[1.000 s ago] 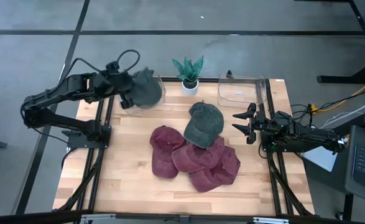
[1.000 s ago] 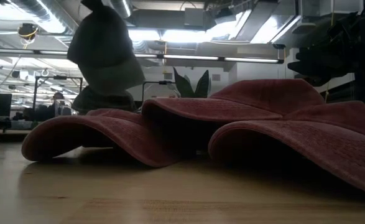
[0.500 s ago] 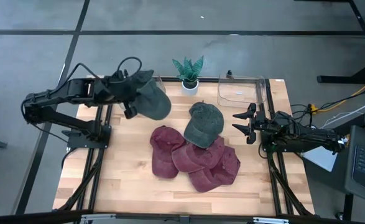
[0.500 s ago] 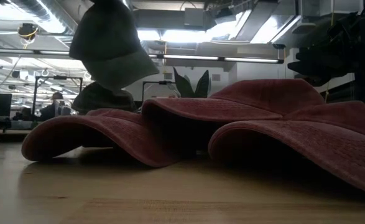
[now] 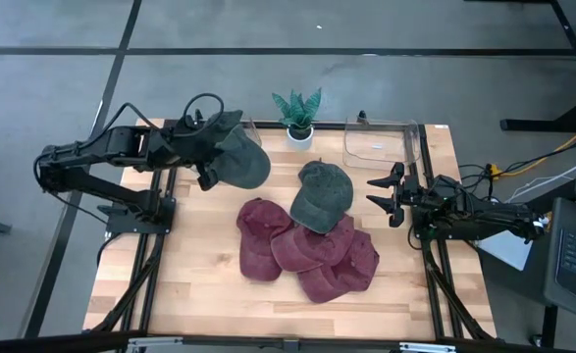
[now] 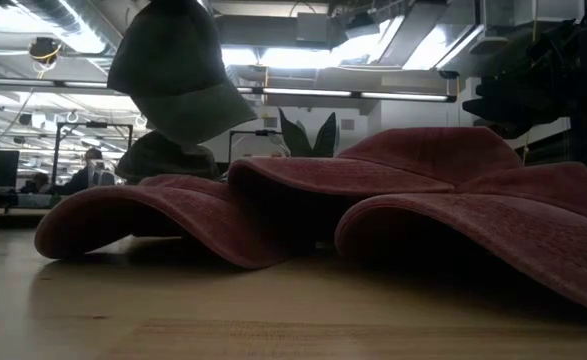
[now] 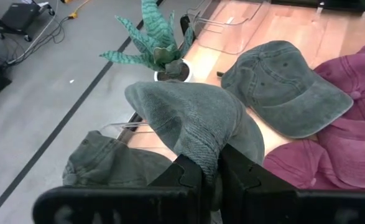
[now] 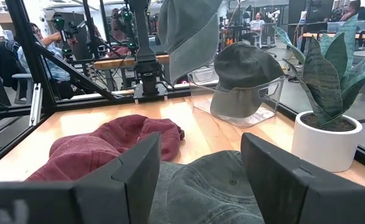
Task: Pick & Place hat
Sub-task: Put the left black cap into the left transparent bin
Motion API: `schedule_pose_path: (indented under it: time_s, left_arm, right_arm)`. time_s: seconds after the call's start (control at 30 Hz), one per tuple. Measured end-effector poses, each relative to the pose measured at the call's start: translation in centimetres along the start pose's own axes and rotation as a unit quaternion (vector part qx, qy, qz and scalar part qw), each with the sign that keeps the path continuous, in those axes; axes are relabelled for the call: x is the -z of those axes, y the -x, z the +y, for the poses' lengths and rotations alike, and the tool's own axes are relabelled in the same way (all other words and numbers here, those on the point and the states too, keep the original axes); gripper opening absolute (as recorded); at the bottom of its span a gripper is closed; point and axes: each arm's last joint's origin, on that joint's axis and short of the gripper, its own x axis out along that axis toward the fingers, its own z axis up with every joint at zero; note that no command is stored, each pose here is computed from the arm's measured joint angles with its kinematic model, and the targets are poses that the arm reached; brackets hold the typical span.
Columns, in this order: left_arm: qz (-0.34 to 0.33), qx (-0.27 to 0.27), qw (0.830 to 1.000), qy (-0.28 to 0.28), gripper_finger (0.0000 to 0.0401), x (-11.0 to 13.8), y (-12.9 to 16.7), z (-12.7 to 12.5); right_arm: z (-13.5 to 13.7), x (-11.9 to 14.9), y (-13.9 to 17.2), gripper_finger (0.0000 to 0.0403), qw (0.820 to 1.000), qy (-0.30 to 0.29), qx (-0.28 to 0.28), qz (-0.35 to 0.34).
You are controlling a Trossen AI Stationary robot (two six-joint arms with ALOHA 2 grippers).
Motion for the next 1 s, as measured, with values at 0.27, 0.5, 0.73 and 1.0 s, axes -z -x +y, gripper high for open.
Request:
schedule_pose_path:
  time_s: [0.27, 0.5, 0.73, 1.0]
  left_arm:
    - [-0.001, -0.011, 1.000, -0.014, 0.0020, 0.0, 0.0, 0.1]
    - [-0.006, -0.055, 0.998, -0.036, 0.0019, 0.0, 0.0, 0.3]
    - [0.020, -0.103, 0.993, -0.046, 0.0020, 0.6, 0.1, 0.7]
    - [0.043, -0.154, 0.986, -0.058, 0.0020, 1.3, 0.2, 1.1]
  right_arm:
    - [0.0, 0.0, 0.0, 0.0222, 1.000, 0.000, 0.000, 0.000]
    - [0.0, 0.0, 0.0, 0.0222, 1.000, 0.000, 0.000, 0.000]
    - [0.0, 0.0, 0.0, 0.0222, 1.000, 0.000, 0.000, 0.000]
    - [0.0, 0.0, 0.0, 0.0222, 1.000, 0.000, 0.000, 0.000]
